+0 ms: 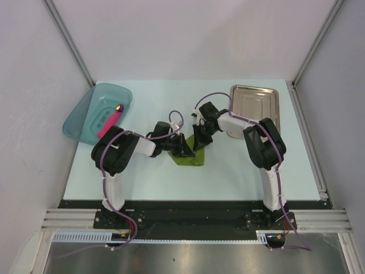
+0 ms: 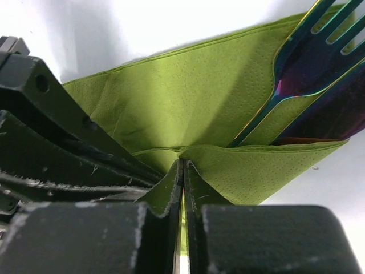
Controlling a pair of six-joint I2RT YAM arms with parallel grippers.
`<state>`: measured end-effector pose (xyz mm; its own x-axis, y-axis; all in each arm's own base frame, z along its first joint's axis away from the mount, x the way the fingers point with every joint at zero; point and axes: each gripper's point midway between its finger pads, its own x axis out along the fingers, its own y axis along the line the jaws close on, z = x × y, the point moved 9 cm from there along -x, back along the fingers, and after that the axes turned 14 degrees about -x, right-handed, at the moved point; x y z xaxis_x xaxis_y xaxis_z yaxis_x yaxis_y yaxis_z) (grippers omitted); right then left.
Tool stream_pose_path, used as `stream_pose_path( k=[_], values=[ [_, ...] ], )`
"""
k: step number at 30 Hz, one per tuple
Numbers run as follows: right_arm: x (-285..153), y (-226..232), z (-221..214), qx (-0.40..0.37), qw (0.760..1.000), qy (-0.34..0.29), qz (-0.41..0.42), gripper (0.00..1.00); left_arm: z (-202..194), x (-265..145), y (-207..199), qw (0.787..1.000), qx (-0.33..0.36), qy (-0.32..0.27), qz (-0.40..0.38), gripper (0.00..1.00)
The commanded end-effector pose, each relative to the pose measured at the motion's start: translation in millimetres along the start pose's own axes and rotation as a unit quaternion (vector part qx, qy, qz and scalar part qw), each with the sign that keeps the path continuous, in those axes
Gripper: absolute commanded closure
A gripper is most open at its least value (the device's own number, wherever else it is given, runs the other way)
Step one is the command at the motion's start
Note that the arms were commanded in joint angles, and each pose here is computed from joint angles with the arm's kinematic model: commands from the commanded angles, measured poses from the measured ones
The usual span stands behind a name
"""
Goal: Place the utensils on the paper napkin and roll it up
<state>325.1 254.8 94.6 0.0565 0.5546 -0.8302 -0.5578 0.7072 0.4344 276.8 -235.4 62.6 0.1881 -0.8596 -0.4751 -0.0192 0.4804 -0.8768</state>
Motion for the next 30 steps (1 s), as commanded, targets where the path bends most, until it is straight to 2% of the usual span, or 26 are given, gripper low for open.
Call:
stream_pose_path(
  k=[1,2,5,10,18,30],
  values=[
    [-9.9,5.7,11.2,-0.014,1.0,-0.009,-0.001,0.92,1.7,3.6,13.0,0.999,0.0,-0.003,0.042,0.94],
    [-15.5,7.3,16.5,-0.016,1.0,-0.019,0.002,0.91,1.4,3.6,16.0,0.999,-0.004,-0.003,0.049,0.99],
    [-38.4,12.2,36.8,-0.029,0.998,-0.059,-0.01,0.82,0.5,2.4,18.6,0.998,-0.002,-0.004,0.061,1.0],
    [-59.9,12.5,47.0,-0.044,0.994,-0.089,-0.045,0.81,0.4,1.2,18.0,0.998,0.0,-0.007,0.064,1.0],
    [-43.2,10.4,34.4,-0.039,0.996,-0.053,-0.061,0.88,1.6,0.8,15.1,0.998,0.002,-0.006,0.06,1.0],
    [9.4,-7.6,4.2,-0.049,0.995,0.013,-0.089,0.91,3.5,-3.7,11.5,0.998,0.007,-0.013,0.055,1.0]
  ],
)
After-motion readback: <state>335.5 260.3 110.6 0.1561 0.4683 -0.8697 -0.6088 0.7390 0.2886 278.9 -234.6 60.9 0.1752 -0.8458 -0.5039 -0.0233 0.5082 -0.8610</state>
